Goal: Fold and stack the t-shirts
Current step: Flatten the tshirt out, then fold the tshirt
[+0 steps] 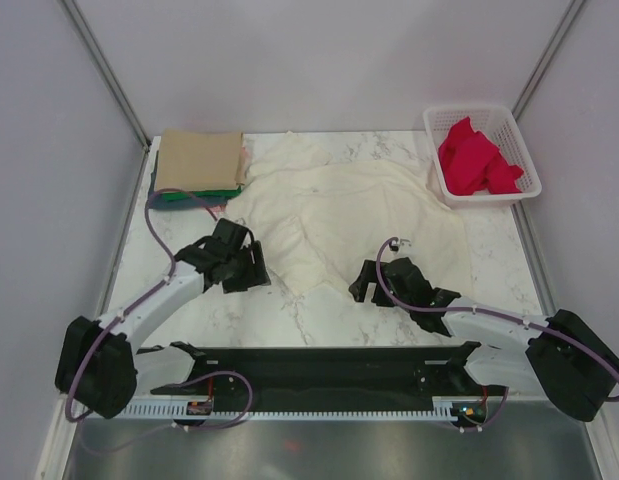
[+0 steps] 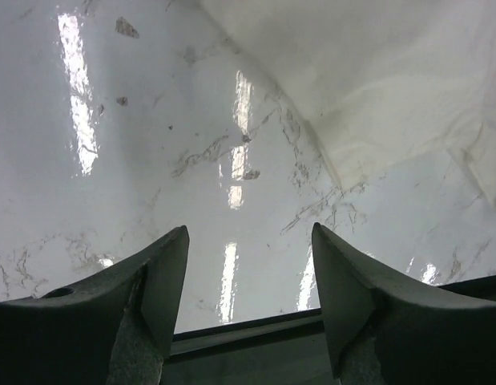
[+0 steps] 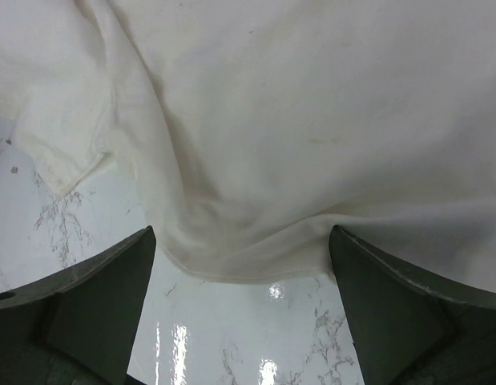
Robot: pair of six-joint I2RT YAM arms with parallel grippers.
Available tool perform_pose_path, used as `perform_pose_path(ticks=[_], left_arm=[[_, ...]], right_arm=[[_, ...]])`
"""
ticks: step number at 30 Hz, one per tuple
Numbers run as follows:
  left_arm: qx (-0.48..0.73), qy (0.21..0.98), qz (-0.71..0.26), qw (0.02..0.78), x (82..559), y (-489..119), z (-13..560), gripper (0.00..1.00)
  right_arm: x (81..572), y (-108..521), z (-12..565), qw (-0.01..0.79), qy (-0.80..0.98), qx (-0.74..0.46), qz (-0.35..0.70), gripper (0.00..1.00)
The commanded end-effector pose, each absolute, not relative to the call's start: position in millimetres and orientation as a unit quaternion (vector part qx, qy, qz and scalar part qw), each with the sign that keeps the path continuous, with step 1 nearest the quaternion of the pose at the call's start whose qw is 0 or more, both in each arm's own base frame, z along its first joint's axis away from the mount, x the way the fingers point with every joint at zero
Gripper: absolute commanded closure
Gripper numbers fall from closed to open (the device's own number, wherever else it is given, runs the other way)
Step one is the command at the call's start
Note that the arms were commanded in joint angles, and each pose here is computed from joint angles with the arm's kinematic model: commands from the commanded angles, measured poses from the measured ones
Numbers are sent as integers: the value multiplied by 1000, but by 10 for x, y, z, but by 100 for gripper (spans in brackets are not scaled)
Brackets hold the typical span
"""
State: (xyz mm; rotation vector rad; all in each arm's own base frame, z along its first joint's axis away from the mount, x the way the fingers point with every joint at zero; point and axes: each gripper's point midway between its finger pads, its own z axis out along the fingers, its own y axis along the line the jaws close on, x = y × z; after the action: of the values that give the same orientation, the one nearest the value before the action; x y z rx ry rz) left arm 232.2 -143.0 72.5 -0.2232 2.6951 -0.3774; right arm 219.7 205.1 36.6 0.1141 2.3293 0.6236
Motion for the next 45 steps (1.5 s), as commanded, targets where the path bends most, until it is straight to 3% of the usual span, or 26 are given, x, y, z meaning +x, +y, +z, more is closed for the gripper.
perform_pose_path(ticks=[1,6,10,16,23,30,34,40,45], left_arm=[[-98,935,-186,287,2394,-1461,1081,30],[-110,923,-199,312,2316,-1406,952,30],[-129,905,-183,361,2536,-1311,888,22],[-159,895,-190,372,2890,-1235,735,24],[-176,896,-234,335,3259,-1314,539,34],[-178,897,-262,309,3309,-1455,364,41],[-176,894,-278,305,3304,-1510,338,52],[-175,888,-284,316,3256,-1502,395,60],[-170,884,-289,326,3225,-1498,506,73]], right_arm=[[2045,2005,175,321,919,29,226,2],[2063,2033,157,315,923,23,222,2],[2057,2026,169,318,921,25,224,2],[2045,2038,156,315,922,21,226,2],[2057,2054,148,313,923,17,225,2],[2062,2068,129,309,925,14,223,2],[2068,2080,130,308,925,12,223,2],[2065,2086,120,306,926,9,222,2],[2067,2088,116,305,926,9,221,2]])
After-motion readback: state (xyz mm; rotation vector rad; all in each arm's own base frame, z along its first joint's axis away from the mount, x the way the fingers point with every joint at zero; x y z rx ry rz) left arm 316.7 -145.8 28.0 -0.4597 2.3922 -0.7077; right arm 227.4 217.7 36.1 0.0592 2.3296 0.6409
